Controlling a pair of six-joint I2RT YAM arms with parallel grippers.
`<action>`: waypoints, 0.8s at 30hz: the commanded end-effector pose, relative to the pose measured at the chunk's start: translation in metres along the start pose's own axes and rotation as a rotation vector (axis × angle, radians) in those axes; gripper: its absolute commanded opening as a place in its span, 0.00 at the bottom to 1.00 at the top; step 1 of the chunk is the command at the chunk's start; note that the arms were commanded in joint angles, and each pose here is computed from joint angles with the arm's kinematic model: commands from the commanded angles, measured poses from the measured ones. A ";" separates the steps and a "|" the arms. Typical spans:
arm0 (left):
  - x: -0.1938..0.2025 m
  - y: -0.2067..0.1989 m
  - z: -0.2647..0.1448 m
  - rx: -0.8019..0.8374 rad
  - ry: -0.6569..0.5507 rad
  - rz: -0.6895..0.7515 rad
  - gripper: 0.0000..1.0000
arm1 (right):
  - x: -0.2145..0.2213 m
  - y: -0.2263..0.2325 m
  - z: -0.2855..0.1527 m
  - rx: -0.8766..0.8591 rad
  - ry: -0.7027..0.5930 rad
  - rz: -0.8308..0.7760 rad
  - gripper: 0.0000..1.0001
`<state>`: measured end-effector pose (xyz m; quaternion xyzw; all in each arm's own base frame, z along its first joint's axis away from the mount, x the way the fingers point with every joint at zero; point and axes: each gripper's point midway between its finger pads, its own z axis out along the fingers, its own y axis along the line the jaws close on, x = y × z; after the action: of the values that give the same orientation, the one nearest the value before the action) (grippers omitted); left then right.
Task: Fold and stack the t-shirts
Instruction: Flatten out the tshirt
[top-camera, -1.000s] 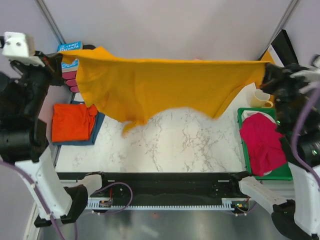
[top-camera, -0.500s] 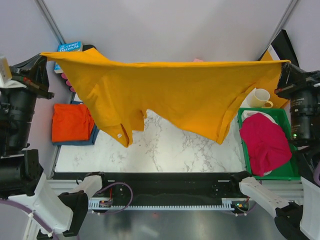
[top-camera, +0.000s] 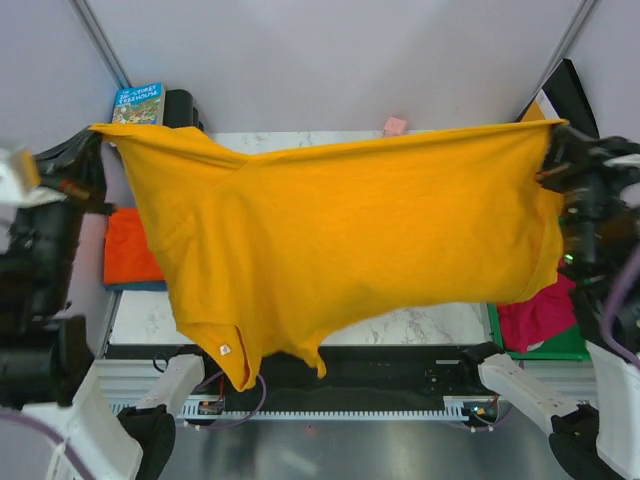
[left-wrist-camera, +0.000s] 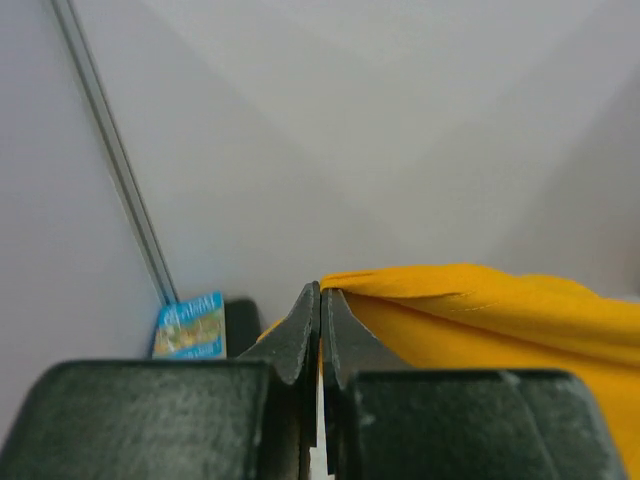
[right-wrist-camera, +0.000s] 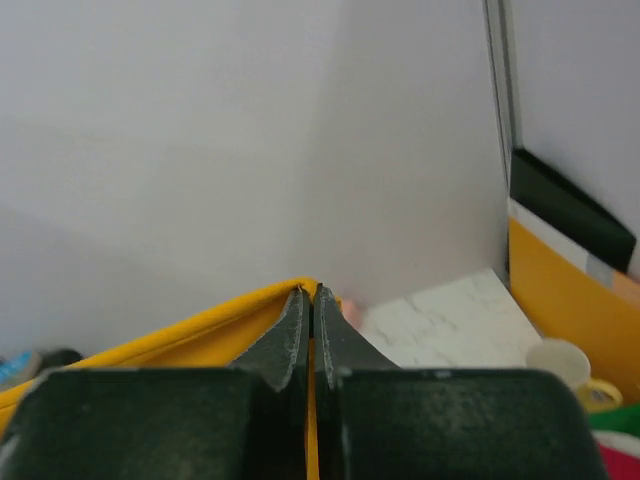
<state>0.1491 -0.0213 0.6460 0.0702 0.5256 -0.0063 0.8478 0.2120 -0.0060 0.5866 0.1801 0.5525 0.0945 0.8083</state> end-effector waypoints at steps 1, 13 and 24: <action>0.111 0.012 0.045 -0.003 0.254 0.023 0.02 | 0.097 -0.023 0.025 0.137 0.185 -0.089 0.00; 0.399 0.007 0.115 0.129 0.723 -0.035 0.02 | 0.350 -0.100 0.070 0.305 0.548 -0.128 0.00; 0.535 0.021 0.160 0.060 0.886 0.001 0.02 | 0.473 -0.142 0.114 0.417 0.728 -0.193 0.00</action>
<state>0.4857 -0.0040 0.1942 0.0873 0.8801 -0.0465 0.4644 0.4420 0.0100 0.1285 0.2188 0.8597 -0.0550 0.4583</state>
